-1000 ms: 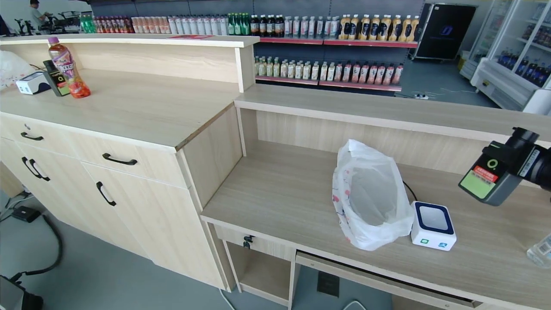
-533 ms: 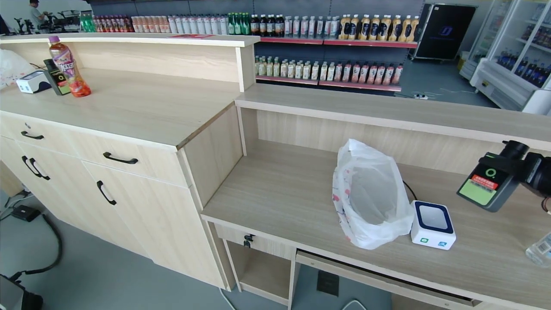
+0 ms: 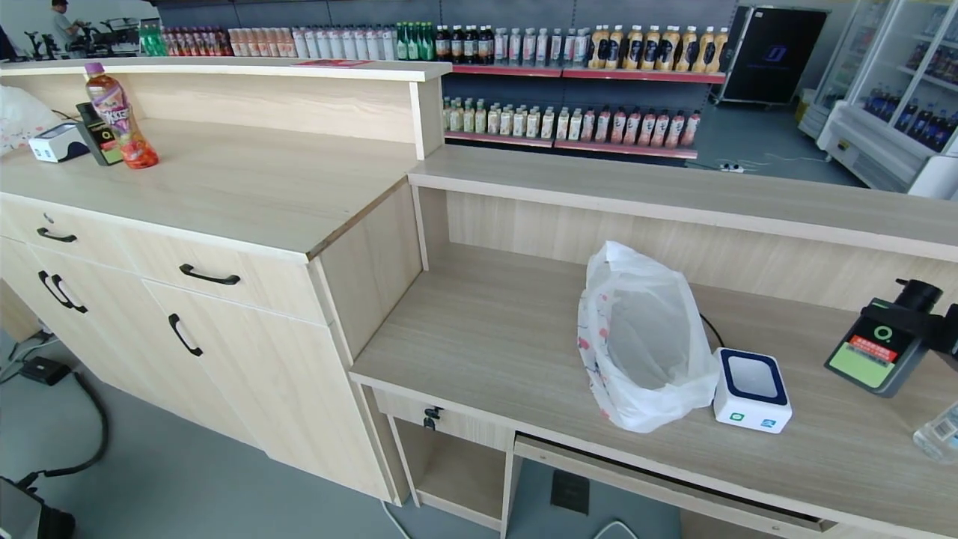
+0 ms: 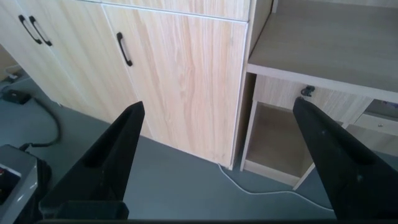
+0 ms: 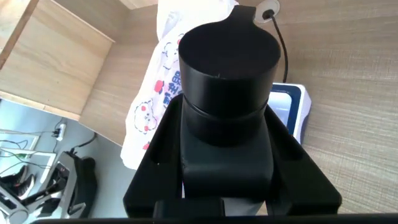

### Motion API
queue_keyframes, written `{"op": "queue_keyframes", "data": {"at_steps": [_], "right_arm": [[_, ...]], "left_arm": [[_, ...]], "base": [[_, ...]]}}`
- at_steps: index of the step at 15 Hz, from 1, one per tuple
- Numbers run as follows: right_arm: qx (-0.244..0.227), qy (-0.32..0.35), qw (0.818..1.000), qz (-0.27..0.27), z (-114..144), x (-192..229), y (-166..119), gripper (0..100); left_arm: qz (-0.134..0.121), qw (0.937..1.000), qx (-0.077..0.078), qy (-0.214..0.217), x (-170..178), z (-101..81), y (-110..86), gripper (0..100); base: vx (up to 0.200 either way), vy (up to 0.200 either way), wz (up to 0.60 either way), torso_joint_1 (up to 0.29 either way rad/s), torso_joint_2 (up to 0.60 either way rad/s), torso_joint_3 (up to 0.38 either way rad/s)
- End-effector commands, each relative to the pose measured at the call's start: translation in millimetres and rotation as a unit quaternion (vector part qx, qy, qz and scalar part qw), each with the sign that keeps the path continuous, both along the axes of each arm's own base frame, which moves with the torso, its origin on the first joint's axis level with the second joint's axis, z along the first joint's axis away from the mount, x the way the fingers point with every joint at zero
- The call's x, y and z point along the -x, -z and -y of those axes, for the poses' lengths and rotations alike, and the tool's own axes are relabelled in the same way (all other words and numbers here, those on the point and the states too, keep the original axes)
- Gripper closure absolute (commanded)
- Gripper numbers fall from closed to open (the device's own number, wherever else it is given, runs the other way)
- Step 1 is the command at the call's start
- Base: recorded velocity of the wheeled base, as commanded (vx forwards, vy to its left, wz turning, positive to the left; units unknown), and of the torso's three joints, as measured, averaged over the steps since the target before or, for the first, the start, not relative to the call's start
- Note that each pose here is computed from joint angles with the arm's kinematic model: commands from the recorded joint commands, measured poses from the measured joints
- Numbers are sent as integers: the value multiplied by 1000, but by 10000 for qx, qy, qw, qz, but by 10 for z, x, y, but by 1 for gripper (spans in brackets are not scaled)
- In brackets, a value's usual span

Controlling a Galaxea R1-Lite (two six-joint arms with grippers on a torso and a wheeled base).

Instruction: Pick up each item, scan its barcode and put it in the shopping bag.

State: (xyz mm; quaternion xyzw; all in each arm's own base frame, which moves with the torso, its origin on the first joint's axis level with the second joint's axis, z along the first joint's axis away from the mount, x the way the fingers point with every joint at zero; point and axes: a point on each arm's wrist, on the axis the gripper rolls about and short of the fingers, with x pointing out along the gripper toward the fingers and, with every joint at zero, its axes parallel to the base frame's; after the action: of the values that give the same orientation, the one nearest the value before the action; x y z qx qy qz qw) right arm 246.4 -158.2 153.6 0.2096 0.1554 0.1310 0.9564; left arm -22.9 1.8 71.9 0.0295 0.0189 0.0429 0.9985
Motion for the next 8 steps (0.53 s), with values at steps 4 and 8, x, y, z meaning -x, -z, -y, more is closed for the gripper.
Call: {"op": "queue_keyframes", "data": {"at_steps": [4,8], "right_arm": [[-123,92,9998,-130,209,33,170,100],[-198,53,9996,-211,235,-7,250,100]], "left_arm": [[1,10000,4,-3,0,0,0,0],[0,10000,-3,-3,0,0,0,0]], "base": [[0,0,0,0,0,0],[0,0,0,0,0,0]]}}
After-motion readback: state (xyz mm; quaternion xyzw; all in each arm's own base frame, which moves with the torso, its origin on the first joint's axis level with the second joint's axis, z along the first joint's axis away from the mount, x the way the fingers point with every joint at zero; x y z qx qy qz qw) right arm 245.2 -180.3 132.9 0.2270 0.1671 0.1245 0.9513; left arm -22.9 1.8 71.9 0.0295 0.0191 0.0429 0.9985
